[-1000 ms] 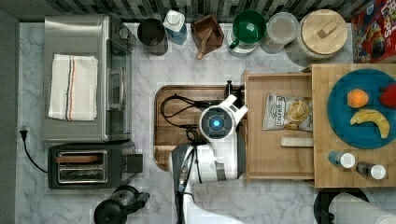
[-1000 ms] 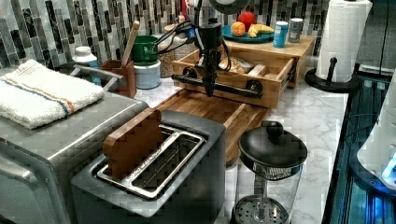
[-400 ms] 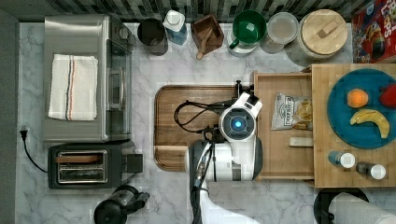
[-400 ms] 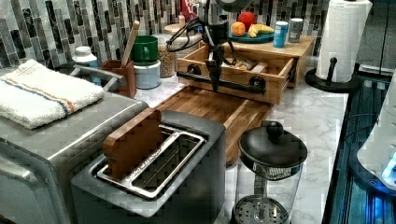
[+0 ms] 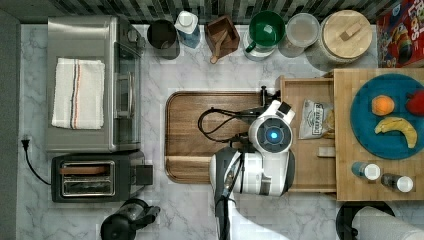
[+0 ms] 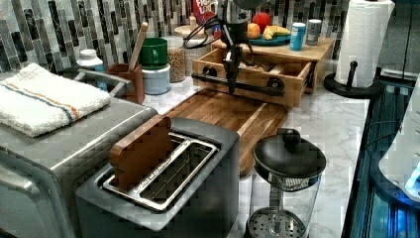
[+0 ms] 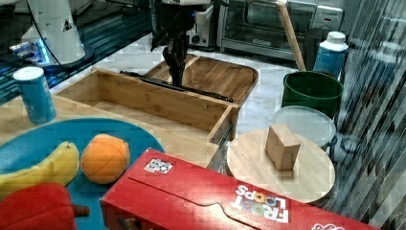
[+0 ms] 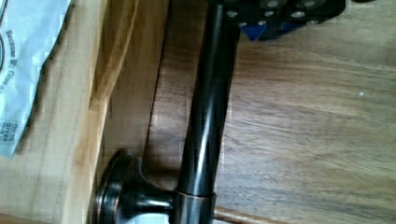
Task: Close the drawer.
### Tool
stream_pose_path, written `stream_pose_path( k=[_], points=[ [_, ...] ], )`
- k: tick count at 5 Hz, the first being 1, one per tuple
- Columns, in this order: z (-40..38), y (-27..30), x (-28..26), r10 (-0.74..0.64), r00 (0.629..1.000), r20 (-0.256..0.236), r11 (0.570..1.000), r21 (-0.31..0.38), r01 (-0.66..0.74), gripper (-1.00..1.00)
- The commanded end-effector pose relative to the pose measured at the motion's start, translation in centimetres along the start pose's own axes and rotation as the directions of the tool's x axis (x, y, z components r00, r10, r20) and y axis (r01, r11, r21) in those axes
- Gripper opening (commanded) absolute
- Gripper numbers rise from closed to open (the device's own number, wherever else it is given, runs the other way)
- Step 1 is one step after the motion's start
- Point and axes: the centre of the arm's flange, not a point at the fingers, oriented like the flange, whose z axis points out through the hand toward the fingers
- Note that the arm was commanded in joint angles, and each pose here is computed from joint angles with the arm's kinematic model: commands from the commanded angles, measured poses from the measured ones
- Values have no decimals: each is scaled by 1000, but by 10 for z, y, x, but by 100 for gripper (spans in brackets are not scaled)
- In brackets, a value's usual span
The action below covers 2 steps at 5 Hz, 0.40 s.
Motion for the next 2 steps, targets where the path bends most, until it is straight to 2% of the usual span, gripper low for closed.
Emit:
stream_pose_path(
  k=[1, 2],
  points=[
    [-31, 152, -14, 112, 974, -198, 981, -135, -141, -100],
    [-35, 186, -22, 131, 973, -192, 974, -160, -162, -100]
  ],
)
